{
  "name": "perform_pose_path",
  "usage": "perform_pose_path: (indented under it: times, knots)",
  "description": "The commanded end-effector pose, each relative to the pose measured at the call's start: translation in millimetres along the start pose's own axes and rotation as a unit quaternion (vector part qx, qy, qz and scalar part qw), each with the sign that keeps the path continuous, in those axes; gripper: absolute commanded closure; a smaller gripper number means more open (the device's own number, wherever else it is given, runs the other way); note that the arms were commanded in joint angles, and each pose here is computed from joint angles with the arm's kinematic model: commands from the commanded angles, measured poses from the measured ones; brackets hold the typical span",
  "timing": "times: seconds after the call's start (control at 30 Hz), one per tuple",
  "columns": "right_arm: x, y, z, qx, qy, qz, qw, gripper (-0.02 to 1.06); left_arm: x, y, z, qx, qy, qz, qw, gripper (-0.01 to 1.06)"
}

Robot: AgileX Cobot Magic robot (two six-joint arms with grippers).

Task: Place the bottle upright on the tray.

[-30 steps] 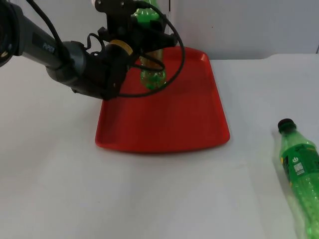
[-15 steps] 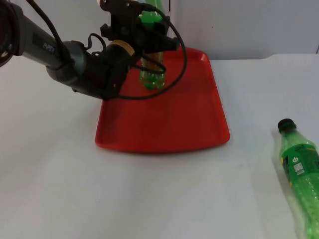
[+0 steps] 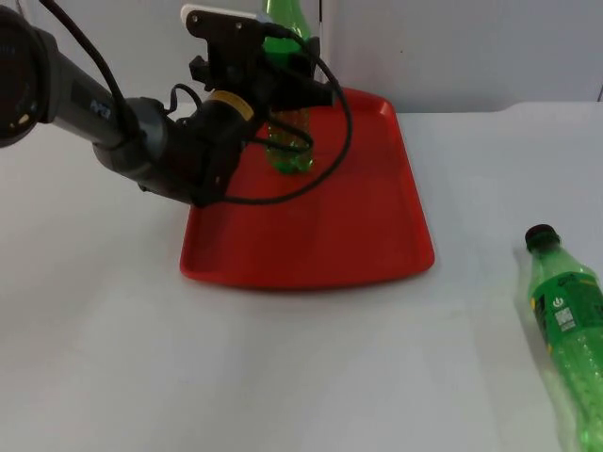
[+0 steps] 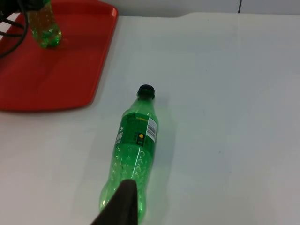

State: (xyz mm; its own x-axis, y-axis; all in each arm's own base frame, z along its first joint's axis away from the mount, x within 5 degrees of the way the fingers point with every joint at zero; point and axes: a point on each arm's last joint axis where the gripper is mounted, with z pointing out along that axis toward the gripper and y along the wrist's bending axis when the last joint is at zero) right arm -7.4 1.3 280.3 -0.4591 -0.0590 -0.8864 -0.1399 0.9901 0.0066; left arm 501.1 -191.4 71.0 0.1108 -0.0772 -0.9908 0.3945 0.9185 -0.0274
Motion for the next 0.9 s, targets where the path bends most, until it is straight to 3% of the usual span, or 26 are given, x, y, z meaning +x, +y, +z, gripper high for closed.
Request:
perform_pose_path:
  times: [0.0,0.3,0.4,0.53,0.57,0.7,0.87]
  knots:
    - [0.3,-0.1,0.0,0.005,-0.003,0.001,1.0,0.0,7.1,-0.6,-1.2,0.0,0.017,-0.014,1.0,1.05]
    - [0.3,-0.1,0.0,0.005,-0.003,0.001,1.0,0.0,8.8,-3.9,-1.4,0.018,0.026,-0.004,0.999,1.05]
    - [0.3,-0.1,0.0,0.005,-0.003,-0.001,1.0,0.0,10.3,-4.1,-1.5,0.019,0.034,-0.002,0.999,1.01]
    - [0.3,-0.1,0.0,0.005,-0.003,-0.001,1.0,0.0,11.1,-4.0,-1.5,0.019,0.039,-0.007,0.999,0.7]
    - [0.3,-0.1,0.0,0.005,-0.003,-0.001,1.0,0.0,11.1,-4.0,-1.5,0.019,0.039,-0.007,0.999,0.7]
    - [0.3,-0.1,0.0,0.005,-0.003,-0.001,1.0,0.0,11.1,-4.0,-1.5,0.019,0.039,-0.008,0.999,0.4]
    - [0.3,-0.1,0.0,0.005,-0.003,-0.001,1.0,0.0,10.7,-4.0,-1.5,0.019,0.037,-0.008,0.999,0.31]
